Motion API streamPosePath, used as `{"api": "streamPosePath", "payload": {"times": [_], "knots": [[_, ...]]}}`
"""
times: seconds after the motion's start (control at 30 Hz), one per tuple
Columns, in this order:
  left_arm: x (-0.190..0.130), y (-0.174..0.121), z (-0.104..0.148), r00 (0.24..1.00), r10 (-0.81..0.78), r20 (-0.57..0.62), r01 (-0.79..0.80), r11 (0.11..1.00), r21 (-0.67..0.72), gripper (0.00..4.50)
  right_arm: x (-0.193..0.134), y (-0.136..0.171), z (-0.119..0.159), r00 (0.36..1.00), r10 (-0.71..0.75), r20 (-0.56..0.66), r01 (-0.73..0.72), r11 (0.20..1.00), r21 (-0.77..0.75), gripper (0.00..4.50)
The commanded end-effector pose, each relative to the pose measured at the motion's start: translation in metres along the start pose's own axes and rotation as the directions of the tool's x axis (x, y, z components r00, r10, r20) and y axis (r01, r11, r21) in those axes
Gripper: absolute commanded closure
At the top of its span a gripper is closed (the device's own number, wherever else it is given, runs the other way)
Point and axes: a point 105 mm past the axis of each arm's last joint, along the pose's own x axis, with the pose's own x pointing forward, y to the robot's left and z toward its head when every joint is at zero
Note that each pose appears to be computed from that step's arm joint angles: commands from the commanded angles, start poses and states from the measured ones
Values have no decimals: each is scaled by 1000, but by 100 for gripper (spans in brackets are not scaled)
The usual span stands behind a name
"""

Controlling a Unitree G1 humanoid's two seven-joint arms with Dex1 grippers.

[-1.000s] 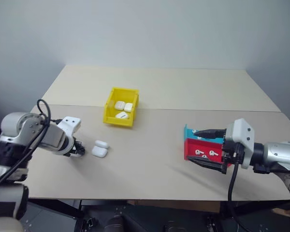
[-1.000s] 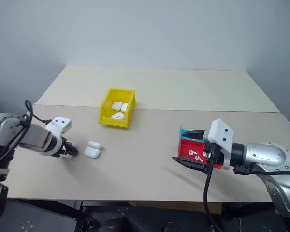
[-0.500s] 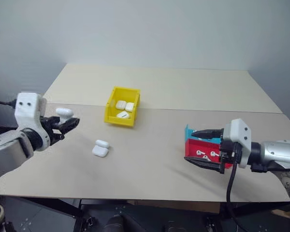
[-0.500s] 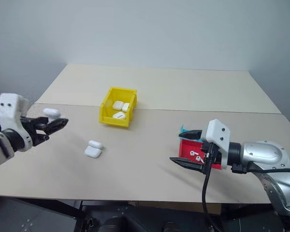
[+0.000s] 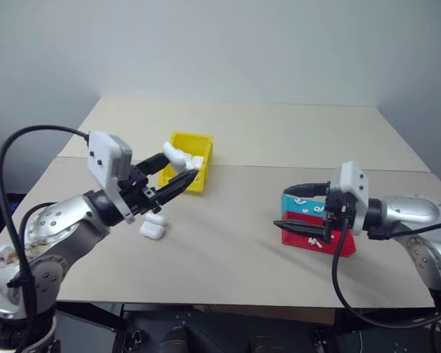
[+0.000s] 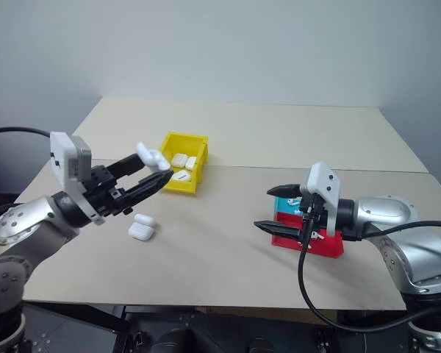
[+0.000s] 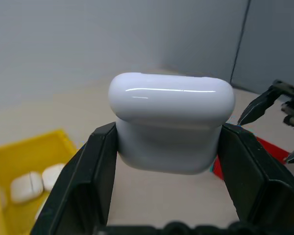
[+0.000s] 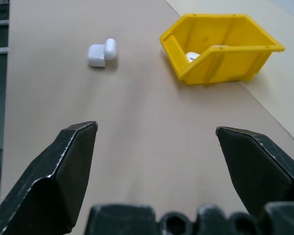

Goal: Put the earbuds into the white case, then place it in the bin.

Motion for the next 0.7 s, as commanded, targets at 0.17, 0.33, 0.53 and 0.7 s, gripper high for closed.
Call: {"api": "streamPosePath", "payload": {"times": [0.17, 0.33, 0.53, 0.7], "knots": [[33, -23, -1, 942, -292, 168, 285, 956, 63, 172, -8, -16, 8, 998, -22, -57, 15, 992, -122, 0], [36, -28, -4, 897, -398, 191, 393, 917, 66, 172, -14, -13, 13, 996, -3, -91, -9, 992, -127, 0], [32, -42, -7, 828, -530, 185, 530, 846, 52, 172, -27, -17, 5, 971, -6, -239, -19, 995, -102, 0], [38, -55, -11, 807, -555, 204, 563, 826, 22, 172, -36, -28, -10, 904, -32, -426, -9, 995, -95, 0]]}}
